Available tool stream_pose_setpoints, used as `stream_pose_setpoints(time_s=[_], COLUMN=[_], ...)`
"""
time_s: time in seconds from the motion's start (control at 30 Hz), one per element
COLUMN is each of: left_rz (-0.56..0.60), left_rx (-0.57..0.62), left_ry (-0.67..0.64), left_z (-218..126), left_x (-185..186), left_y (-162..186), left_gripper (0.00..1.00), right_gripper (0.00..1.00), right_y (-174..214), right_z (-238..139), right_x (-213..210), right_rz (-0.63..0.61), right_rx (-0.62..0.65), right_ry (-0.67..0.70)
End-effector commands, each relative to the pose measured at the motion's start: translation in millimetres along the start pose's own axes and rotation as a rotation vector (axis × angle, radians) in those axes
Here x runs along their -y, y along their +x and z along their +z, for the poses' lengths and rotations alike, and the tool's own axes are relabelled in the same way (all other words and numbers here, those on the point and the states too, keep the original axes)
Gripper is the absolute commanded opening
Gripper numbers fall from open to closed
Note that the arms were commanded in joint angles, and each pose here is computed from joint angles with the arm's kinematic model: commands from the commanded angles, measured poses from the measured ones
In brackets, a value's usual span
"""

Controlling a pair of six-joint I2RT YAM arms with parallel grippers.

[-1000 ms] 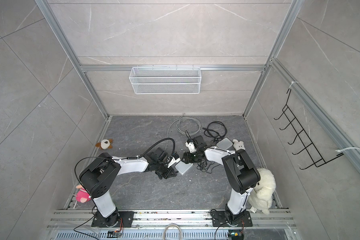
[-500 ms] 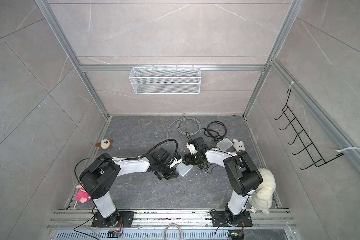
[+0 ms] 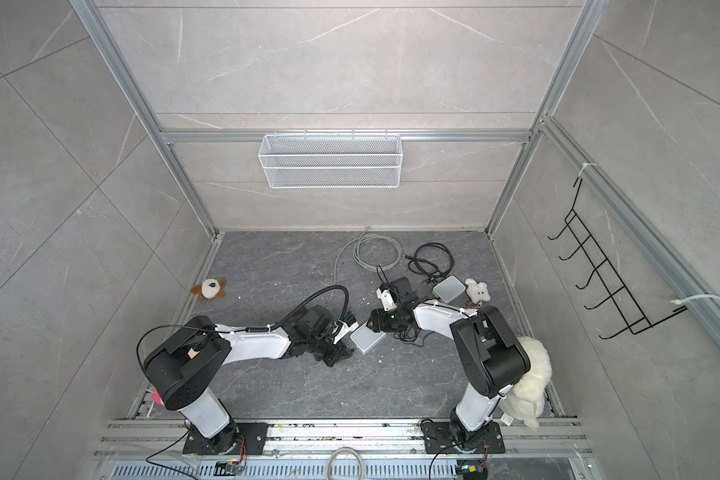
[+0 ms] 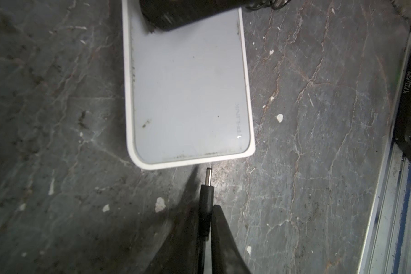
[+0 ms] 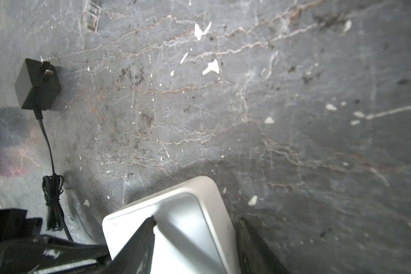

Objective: Insert the plug into the switch port

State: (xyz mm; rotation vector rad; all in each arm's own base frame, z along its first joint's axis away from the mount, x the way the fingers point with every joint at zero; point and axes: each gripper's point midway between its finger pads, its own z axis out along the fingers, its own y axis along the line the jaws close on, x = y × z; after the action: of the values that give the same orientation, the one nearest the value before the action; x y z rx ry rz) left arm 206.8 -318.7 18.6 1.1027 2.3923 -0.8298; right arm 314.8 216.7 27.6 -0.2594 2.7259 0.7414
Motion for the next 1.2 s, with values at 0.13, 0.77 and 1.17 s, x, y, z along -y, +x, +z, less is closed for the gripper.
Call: stream_pose_setpoints(time_s=[0.13,0.77,1.17], left_rz=[-0.109,-0.192,-0.157], left_rx=[0.029,0.067,-0.139], left_ry=[-0.079,-0.156,-0.164], left_z=[17,33,18], left_x=[-13,-27,-19], left_y=[36,51,70], left_gripper=[0.14,0.12,0.11], right_gripper=[0.58,0.54,0.55], right_y=[53,69,45], right_z=[14,14,12], right_x=[34,28,42], right_rz=[0.165,0.178,0.034], right_rx=[-0.148,-0.189,-0.145], right_ry=[0.113,0.081,0.212])
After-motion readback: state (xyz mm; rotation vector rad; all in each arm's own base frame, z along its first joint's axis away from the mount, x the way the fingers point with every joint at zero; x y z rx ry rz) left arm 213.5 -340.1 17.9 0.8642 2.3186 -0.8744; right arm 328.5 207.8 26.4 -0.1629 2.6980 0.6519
